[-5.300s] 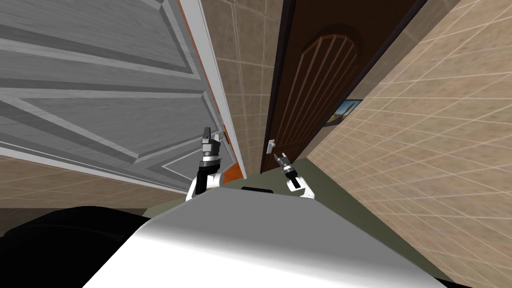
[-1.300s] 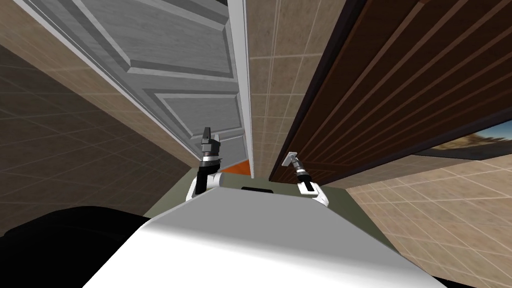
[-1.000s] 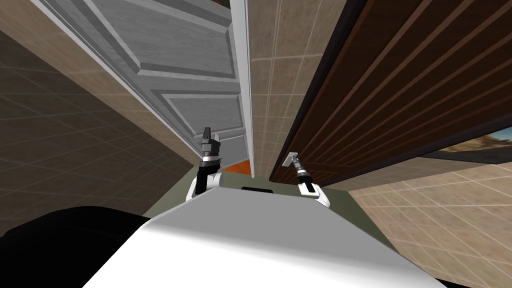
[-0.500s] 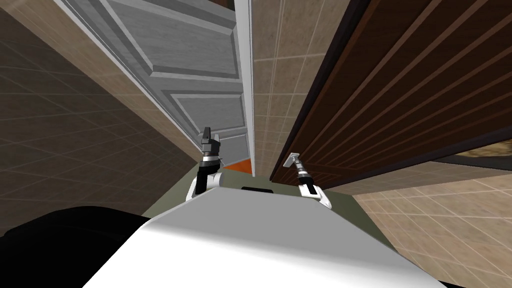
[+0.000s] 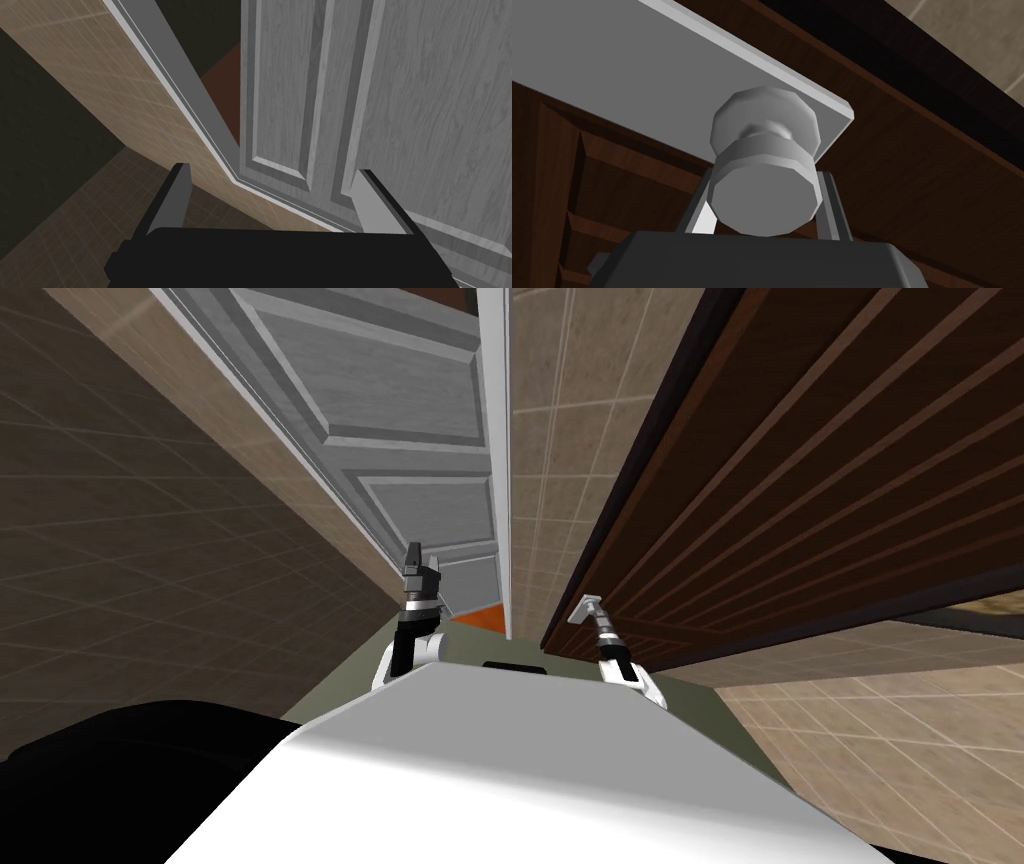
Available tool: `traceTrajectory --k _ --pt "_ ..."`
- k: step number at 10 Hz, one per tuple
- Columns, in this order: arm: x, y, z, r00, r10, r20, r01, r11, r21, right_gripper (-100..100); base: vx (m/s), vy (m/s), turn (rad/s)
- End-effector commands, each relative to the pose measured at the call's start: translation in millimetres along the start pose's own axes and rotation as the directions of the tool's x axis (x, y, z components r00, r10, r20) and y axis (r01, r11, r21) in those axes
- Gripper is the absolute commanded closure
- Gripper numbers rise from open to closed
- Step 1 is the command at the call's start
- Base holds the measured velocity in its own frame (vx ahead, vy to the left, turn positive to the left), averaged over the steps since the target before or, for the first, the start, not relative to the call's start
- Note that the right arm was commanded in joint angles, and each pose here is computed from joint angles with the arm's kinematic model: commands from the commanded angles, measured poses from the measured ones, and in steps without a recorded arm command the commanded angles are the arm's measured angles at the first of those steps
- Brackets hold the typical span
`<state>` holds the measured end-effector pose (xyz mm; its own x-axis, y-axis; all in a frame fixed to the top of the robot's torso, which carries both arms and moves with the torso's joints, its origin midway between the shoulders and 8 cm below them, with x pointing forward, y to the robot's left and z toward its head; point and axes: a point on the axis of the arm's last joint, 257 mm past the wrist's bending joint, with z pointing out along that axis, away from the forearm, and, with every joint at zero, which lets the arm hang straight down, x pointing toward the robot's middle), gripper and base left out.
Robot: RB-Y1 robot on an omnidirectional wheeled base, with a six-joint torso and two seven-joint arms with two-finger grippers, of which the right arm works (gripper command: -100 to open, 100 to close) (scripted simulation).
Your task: Pull the door open
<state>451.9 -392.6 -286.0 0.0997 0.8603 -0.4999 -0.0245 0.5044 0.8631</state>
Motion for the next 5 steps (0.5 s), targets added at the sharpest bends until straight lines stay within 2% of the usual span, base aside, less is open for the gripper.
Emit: traceTrajectory --k 1,2,3,4,5 --pt "0.6 1.0 -4.0 0.996 0.09 0.01 -0.09 0.996 -0.001 100 -0.064 -0.043 0.171" --pt "0.6 1.0 -4.0 0.994 0.108 0.01 -0.108 0.994 -0.002 100 -0.044 -0.036 0.07" --pt "-2.8 -0.3 -7.3 0.986 0.164 0.021 -0.164 0.987 0.001 100 -0.036 -0.025 0.085" --pt "-2.8 -0.3 -7.3 0.985 0.171 0.021 -0.171 0.985 0.0 100 -0.027 -0.015 0.059" --pt "-6.2 -1.7 -10.7 0.972 0.232 0.033 -0.232 0.973 0.001 100 -0.039 -0.019 0.096"
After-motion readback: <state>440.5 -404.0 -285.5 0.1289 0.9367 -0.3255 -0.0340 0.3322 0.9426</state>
